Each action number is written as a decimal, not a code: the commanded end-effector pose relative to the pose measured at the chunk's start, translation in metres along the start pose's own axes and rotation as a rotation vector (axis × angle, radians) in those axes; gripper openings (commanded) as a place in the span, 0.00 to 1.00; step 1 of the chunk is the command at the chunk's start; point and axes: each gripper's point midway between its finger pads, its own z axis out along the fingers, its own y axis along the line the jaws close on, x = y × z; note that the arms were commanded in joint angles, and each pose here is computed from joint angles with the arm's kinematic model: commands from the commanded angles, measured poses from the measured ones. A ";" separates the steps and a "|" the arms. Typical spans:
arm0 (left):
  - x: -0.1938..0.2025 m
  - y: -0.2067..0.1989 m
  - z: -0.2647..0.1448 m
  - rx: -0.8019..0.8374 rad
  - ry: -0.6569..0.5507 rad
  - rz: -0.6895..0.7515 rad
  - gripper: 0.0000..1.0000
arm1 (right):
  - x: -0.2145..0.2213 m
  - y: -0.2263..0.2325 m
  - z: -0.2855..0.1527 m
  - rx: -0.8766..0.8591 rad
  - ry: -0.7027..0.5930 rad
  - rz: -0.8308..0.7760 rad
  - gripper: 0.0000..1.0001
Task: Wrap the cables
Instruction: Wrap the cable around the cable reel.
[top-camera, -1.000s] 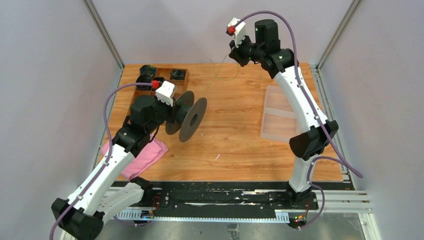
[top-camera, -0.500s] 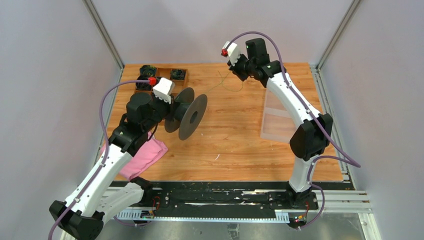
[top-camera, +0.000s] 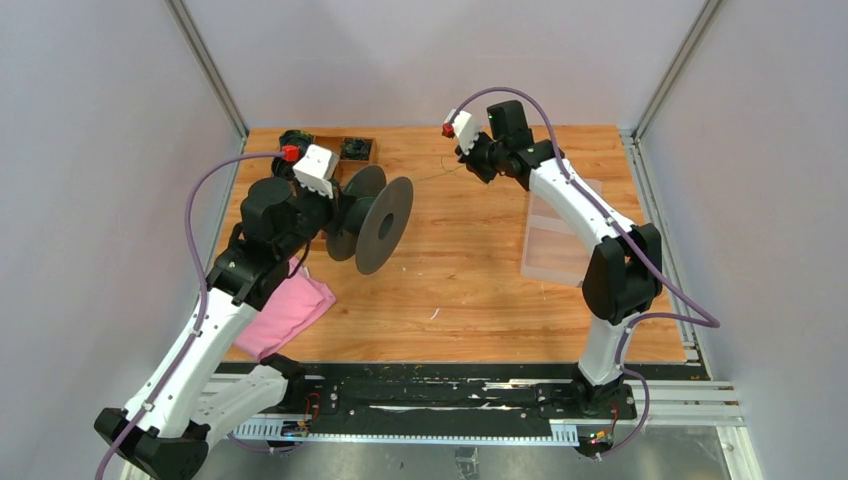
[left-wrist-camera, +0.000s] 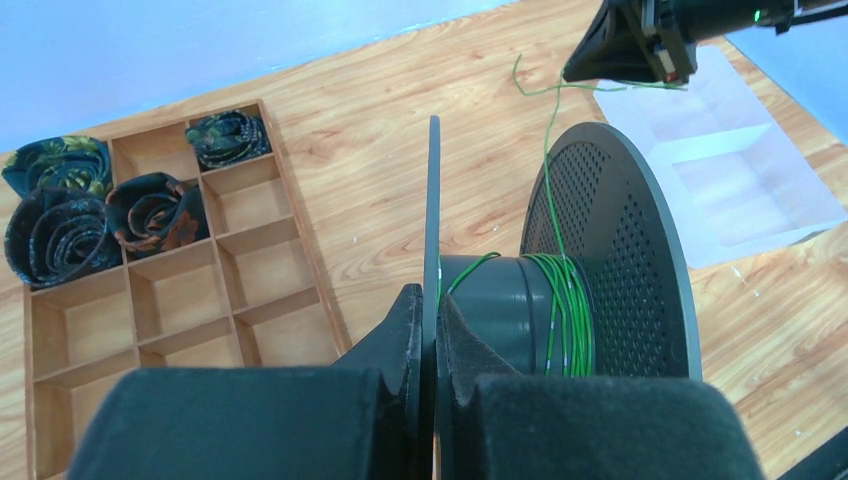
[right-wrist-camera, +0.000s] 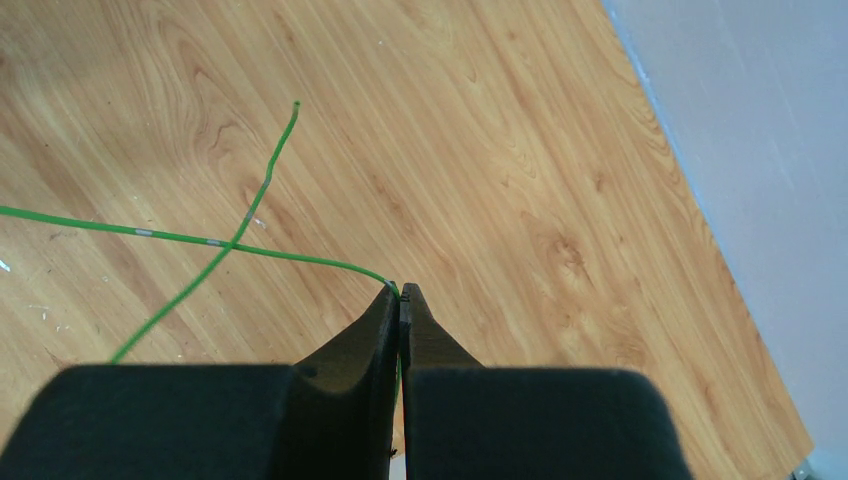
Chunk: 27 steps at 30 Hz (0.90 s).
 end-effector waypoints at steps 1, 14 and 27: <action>-0.052 0.001 -0.014 -0.008 -0.146 -0.047 0.00 | -0.003 -0.006 -0.009 0.019 -0.038 0.001 0.01; -0.078 0.008 -0.021 -0.026 -0.196 -0.148 0.00 | 0.029 0.022 0.003 -0.067 0.010 0.072 0.01; -0.099 0.027 -0.029 -0.098 -0.239 -0.245 0.00 | 0.053 0.055 0.011 -0.195 0.031 0.190 0.01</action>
